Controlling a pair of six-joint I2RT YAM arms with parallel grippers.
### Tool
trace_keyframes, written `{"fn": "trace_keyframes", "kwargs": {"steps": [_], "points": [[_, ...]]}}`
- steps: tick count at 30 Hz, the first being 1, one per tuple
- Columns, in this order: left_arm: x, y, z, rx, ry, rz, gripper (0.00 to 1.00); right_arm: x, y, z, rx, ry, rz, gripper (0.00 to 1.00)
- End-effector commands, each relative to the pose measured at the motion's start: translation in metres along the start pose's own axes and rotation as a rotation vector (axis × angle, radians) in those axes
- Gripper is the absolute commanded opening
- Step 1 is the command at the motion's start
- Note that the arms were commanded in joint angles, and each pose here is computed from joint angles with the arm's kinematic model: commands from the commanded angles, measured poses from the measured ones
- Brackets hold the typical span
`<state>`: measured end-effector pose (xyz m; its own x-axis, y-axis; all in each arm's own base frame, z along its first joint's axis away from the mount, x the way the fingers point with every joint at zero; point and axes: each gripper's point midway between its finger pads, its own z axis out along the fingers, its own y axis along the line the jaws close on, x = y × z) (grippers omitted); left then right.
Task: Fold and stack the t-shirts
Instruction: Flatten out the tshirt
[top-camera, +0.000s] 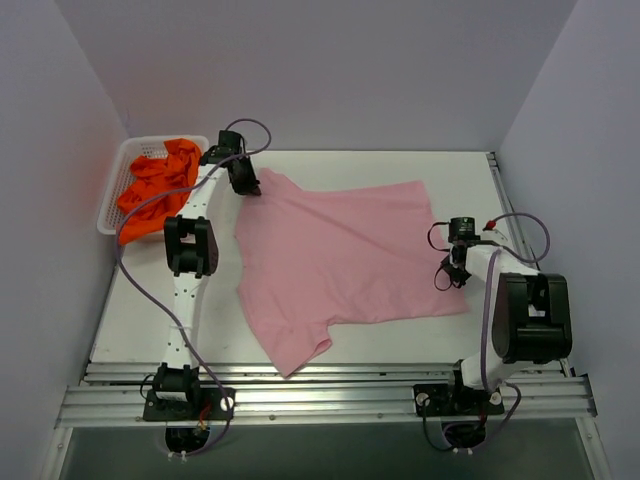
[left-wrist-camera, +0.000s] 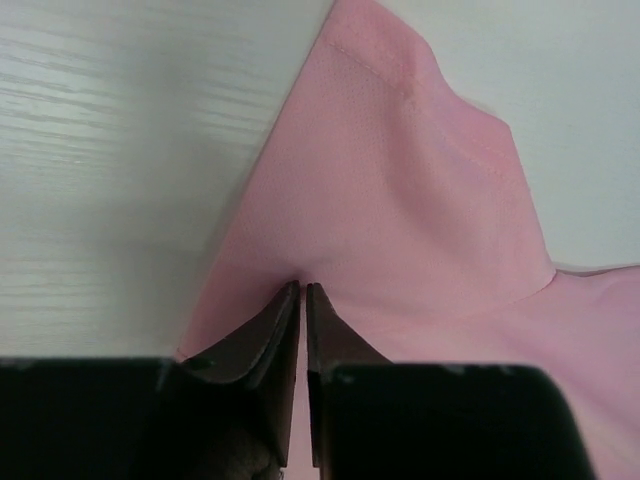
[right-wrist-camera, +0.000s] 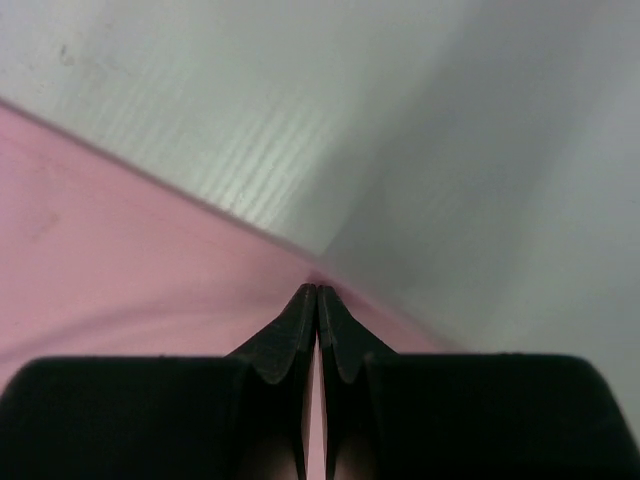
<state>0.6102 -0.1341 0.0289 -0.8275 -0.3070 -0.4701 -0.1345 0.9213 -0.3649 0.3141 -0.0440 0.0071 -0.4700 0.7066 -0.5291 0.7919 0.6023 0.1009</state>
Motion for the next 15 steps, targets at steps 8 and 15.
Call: {"fn": "trace_keyframes", "kwargs": {"steps": [8, 15], "points": [[-0.084, -0.067, -0.117, 0.233, -0.326, 0.071, 0.89, -0.046, 0.025, -0.069, -0.013, -0.185, 0.02, 0.48], [-0.103, -0.098, -0.236, 0.312, -0.49, 0.097, 0.94, -0.088, 0.099, -0.154, -0.247, -0.393, -0.009, 0.57]]}}
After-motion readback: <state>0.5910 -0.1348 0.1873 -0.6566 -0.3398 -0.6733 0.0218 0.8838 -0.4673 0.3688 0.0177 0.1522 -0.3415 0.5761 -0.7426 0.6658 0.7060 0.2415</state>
